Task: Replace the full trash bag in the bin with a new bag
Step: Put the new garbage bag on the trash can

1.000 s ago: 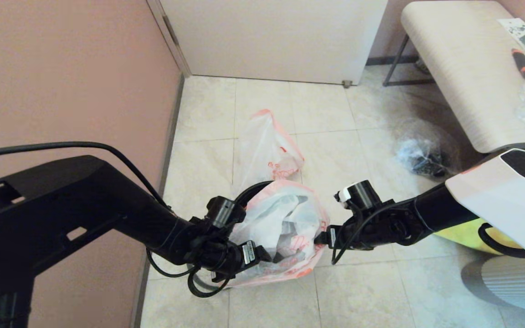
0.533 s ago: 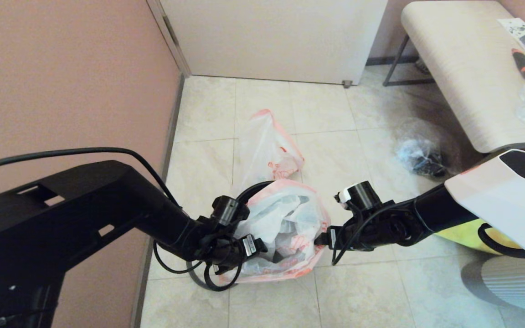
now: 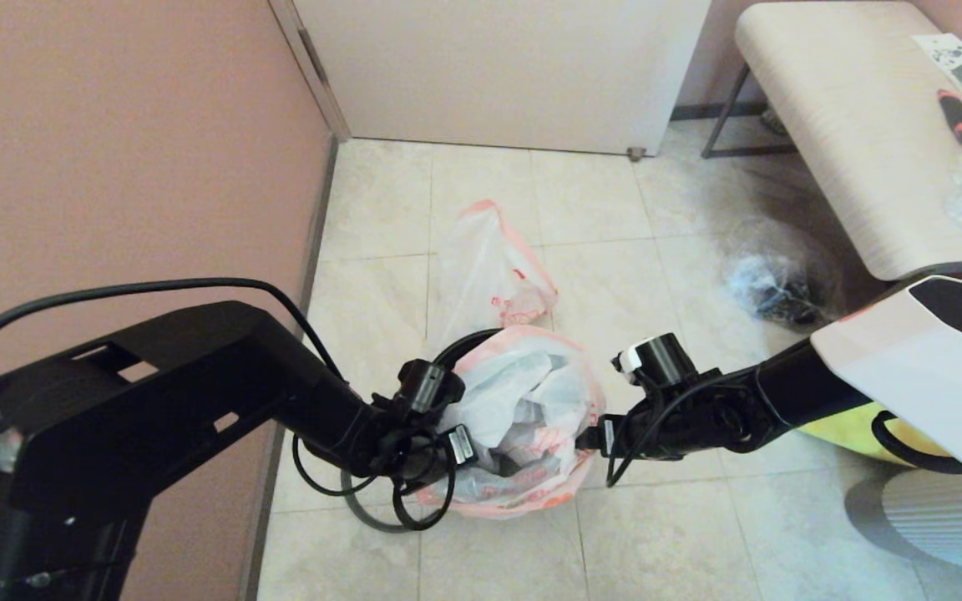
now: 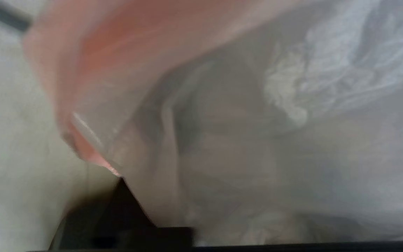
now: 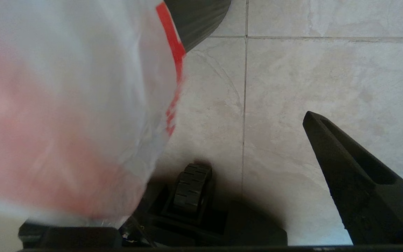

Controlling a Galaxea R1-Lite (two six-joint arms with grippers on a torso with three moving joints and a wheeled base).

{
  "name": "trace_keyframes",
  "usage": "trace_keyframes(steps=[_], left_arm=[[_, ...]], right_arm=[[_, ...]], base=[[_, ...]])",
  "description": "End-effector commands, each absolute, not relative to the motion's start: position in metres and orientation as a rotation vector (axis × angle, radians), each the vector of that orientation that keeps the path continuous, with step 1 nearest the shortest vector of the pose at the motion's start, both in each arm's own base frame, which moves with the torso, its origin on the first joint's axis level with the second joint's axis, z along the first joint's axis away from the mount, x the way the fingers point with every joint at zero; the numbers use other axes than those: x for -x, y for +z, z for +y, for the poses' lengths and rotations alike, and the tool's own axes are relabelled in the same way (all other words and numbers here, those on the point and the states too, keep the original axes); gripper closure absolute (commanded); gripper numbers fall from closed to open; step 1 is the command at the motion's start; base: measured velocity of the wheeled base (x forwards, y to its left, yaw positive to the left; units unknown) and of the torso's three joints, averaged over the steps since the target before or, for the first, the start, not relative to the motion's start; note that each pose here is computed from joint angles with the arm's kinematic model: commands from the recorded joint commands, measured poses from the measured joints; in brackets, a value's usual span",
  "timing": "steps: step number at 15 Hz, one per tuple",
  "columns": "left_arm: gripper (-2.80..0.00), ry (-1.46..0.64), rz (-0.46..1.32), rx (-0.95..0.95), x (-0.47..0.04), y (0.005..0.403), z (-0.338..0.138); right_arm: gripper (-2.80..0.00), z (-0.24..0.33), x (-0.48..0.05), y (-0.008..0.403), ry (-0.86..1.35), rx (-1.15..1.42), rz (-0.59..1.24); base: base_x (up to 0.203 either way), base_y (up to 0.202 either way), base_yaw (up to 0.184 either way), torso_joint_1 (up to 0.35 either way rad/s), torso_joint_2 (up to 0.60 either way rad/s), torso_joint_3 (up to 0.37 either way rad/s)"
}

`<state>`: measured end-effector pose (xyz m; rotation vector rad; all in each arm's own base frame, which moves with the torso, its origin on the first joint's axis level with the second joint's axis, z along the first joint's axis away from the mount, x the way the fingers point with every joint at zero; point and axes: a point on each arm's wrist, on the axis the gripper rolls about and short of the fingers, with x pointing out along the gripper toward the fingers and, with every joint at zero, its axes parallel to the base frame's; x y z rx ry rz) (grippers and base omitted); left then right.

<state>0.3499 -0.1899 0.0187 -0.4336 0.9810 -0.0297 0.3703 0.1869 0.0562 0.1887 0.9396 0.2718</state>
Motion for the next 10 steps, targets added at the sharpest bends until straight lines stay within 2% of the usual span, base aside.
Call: trace_keyframes(steps=[1, 4, 10], left_arm=[[0.00, -0.018, 0.932, 0.442, -0.357, 0.017, -0.188], [0.00, 0.031, 0.842, 0.444, -0.364, 0.020, -0.182], [0.00, 0.052, 0.811, 0.431, -0.366, 0.017, -0.184]], right_arm=[[-2.80, 0.187, -0.370, 0.055, 0.270, -0.191, 0.943], [-2.80, 0.188, -0.368, 0.057, 0.274, -0.192, 0.942], [-2.80, 0.179, -0.347, 0.080, 0.290, -0.249, 0.903]], base=[[0.000, 0.000, 0.000, 0.000, 0.00, 0.000], [0.000, 0.000, 0.000, 0.000, 0.00, 0.000], [0.000, 0.000, 0.000, 0.000, 0.00, 0.000]])
